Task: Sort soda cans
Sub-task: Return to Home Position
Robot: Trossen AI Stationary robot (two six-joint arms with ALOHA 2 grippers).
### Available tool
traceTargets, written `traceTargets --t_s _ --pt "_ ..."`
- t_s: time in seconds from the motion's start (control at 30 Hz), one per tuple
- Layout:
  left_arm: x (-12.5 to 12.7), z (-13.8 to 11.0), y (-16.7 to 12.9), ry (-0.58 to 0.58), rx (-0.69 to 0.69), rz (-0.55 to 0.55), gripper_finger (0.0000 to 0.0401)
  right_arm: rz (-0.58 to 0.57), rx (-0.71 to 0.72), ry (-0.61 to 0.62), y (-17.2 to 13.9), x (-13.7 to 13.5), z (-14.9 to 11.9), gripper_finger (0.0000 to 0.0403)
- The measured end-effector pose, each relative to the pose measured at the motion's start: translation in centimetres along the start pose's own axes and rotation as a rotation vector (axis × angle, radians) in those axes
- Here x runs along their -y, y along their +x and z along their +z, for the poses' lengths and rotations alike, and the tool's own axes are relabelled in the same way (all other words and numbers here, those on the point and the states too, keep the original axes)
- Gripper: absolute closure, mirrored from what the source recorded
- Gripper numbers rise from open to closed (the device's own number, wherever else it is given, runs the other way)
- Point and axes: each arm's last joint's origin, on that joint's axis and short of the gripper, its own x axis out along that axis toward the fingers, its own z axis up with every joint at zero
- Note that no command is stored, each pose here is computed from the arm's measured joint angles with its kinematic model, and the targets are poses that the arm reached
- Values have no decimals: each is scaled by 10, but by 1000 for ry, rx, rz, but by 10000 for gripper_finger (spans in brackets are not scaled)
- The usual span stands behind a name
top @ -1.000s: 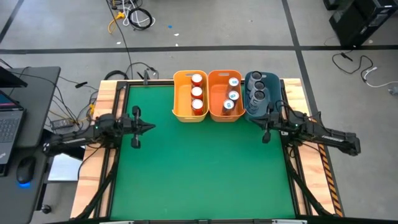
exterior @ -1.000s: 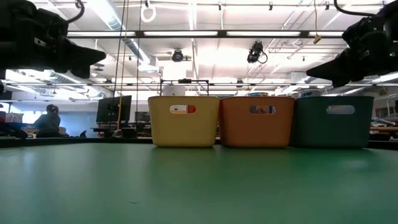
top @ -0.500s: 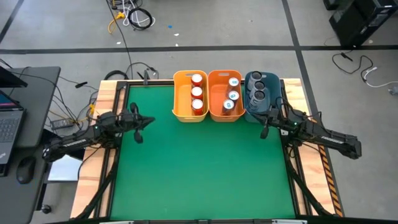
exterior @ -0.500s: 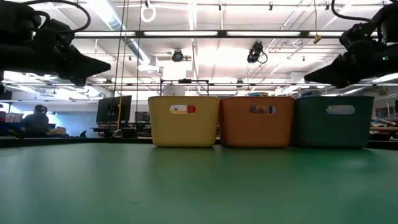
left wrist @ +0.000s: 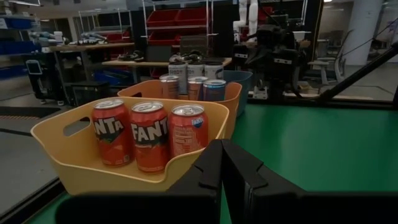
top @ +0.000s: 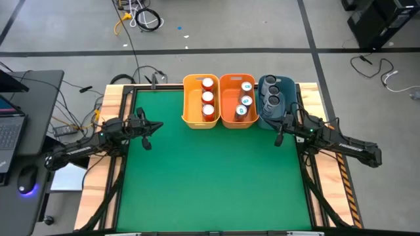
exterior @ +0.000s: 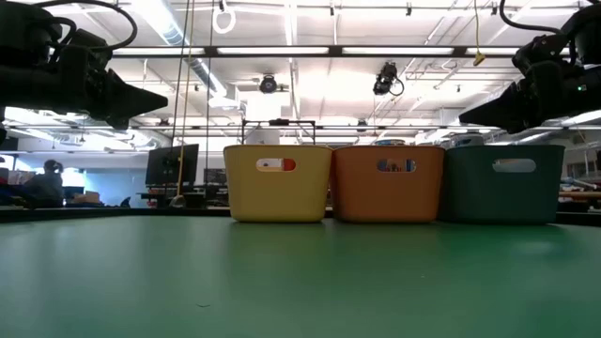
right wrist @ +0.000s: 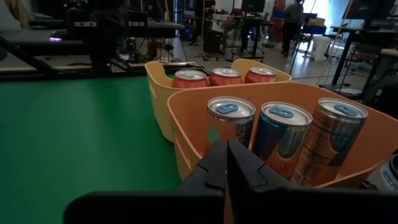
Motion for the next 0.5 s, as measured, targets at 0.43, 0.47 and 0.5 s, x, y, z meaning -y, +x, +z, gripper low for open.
traceTargets --t_s 0.43,0.47,0.5 --pt "0 0 0 0 1 0 387 0 1 0 0 0 0 398" --pt "0 0 0 0 1 0 387 0 1 0 0 0 0 398" --pt "0 0 0 0 1 0 387 0 1 0 0 0 0 399"
